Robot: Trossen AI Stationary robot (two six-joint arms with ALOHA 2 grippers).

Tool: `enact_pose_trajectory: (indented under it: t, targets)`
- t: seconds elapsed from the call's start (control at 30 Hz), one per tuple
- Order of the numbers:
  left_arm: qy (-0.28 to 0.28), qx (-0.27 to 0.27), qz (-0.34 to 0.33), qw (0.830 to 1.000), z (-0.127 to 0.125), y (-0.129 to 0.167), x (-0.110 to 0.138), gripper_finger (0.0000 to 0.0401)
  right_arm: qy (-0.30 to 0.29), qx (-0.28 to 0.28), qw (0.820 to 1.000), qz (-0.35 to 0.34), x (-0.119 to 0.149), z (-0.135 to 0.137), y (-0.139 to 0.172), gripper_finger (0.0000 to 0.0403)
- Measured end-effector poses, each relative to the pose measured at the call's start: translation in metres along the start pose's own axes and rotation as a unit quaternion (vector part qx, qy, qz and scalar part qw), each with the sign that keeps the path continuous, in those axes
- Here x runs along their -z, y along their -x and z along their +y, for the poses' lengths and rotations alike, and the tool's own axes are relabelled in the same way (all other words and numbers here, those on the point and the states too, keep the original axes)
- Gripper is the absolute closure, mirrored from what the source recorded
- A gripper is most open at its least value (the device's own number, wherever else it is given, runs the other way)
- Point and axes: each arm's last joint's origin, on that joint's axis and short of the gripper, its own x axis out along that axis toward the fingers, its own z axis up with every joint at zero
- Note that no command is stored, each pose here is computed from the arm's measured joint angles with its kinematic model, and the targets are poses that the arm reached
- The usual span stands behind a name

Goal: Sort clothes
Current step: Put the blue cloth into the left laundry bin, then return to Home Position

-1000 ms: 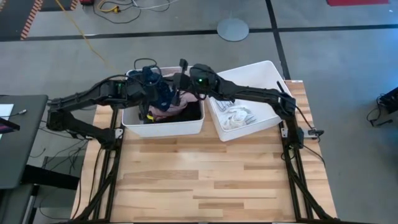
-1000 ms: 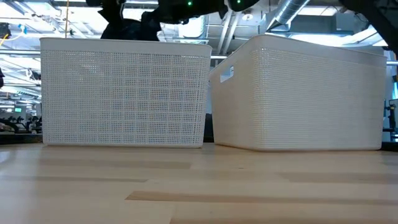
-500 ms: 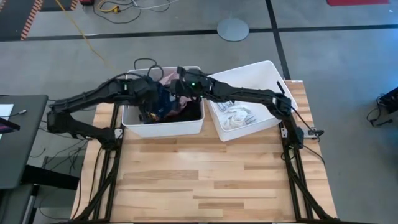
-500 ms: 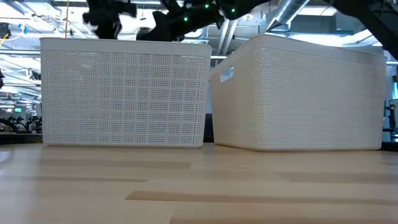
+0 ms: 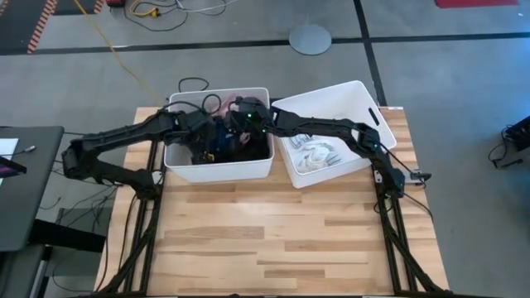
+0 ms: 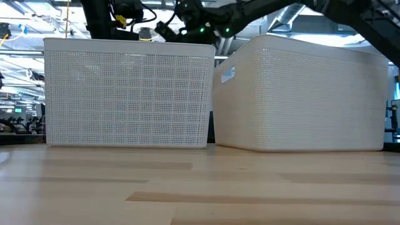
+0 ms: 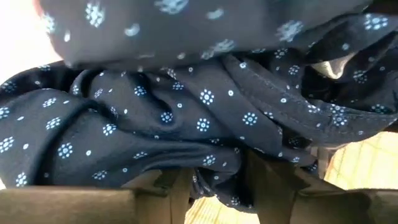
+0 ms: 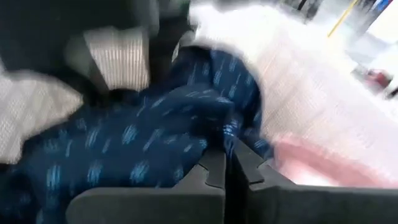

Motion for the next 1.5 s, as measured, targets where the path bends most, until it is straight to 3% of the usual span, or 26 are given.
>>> enact_pose_trajectory:
  t: [0.27,0.53,0.7,0.9,1.17,1.5]
  targets:
    - [0.008,0.013,-0.017,1.0,0.001,-0.003,-0.002,0.0236,-0.026,-0.023,0.999,0.028,0.022,0.003,-0.016,0.0383]
    - [0.012,0.014,-0.013,1.0,0.001,-0.001,0.0,0.0208,-0.031,-0.029,0.998,0.036,0.022,0.004,-0.014,0.0371]
    - [0.024,0.01,-0.036,0.999,0.004,0.02,0.003,0.0204,-0.028,-0.032,0.999,0.032,0.005,0.004,-0.005,0.0327]
    - [0.037,-0.002,-0.12,0.992,0.007,0.066,0.014,0.0204,-0.014,-0.044,0.998,0.039,-0.032,0.004,0.013,0.0258]
    - [0.061,-0.007,-0.254,0.965,0.005,0.127,0.053,0.0204,0.015,-0.05,0.999,0.007,-0.094,0.005,0.059,0.0182]
    - [0.099,0.017,-0.367,0.925,0.003,0.166,0.109,0.0204,0.035,-0.061,0.997,-0.024,-0.147,0.007,0.168,0.0173]
